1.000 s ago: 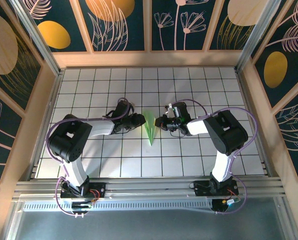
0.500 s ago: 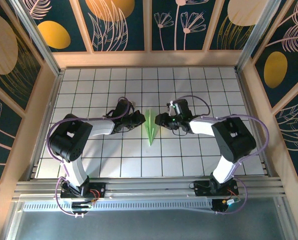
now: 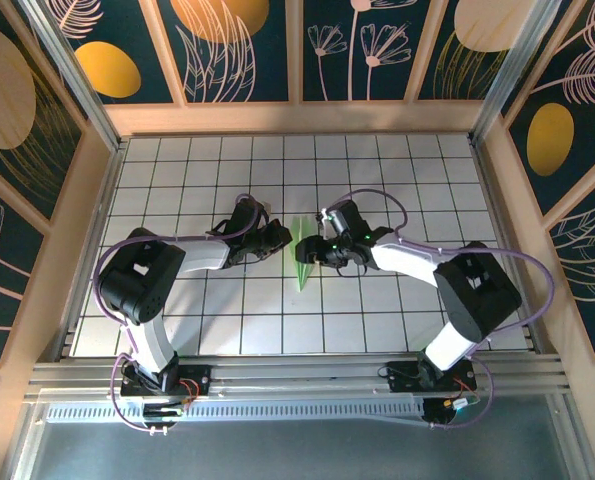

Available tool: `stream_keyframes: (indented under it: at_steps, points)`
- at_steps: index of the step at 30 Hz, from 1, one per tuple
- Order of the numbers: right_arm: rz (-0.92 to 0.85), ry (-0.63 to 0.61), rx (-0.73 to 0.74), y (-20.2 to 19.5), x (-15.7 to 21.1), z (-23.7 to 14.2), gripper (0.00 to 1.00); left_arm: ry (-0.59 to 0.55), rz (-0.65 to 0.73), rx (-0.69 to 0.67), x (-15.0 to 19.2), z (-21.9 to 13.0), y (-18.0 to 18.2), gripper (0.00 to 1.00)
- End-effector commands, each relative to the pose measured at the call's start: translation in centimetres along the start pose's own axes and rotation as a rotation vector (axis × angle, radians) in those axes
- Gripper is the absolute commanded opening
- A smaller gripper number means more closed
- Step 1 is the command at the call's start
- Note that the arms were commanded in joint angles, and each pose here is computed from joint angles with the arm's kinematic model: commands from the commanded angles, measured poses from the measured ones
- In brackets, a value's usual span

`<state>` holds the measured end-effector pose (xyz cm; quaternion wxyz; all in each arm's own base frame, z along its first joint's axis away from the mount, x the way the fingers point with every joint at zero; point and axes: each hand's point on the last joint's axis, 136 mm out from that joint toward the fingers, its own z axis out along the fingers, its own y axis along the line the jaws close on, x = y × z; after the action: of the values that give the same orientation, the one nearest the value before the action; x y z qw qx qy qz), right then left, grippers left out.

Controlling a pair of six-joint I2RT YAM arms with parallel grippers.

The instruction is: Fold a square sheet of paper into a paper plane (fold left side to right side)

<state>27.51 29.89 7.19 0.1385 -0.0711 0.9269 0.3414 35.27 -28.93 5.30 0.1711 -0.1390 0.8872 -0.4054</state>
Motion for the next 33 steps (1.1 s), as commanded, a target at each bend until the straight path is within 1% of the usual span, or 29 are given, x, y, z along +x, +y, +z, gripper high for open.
stream_keyframes:
  at_steps: [1, 9, 14, 19, 25, 27, 29, 31, 33]
  points:
    - [-0.016, 0.013, 0.030, 0.3, -0.4, 1.0, 0.61, 0.008, -0.010, 0.038, 0.2, 0.1, -1.1, 0.00]
    - [-0.038, 0.022, 0.068, 0.2, -1.2, 2.5, 0.63, 0.008, -0.010, 0.042, 0.2, 0.1, -1.2, 0.00]
    - [-0.046, 0.030, 0.138, -0.6, -1.5, 3.2, 0.63, 0.010, -0.010, 0.039, 0.3, 0.2, -1.1, 0.00]
    - [-0.051, 0.042, 0.197, -1.5, -1.3, 3.3, 0.57, 0.009, -0.010, 0.037, 0.2, 0.2, -1.1, 0.00]
    - [-0.056, 0.046, 0.253, -2.2, -1.2, 3.0, 0.44, 0.008, -0.011, 0.035, 0.2, 0.3, -1.0, 0.00]
    - [-0.058, 0.048, 0.262, -2.4, -1.1, 3.0, 0.41, 0.007, -0.011, 0.040, 0.2, 0.3, -1.1, 0.00]
    - [-0.060, 0.050, 0.268, -2.6, -1.0, 3.0, 0.41, 0.008, -0.017, 0.046, 0.2, 0.3, -1.2, 0.00]
    - [-0.060, 0.040, 0.258, -2.5, -1.0, 3.0, 0.45, 0.008, -0.025, 0.054, 0.3, 0.2, -1.2, 0.00]
    - [-0.058, 0.030, 0.244, -2.3, -1.0, 3.0, 0.45, 0.006, -0.031, 0.054, 0.3, 0.1, -1.2, 0.00]
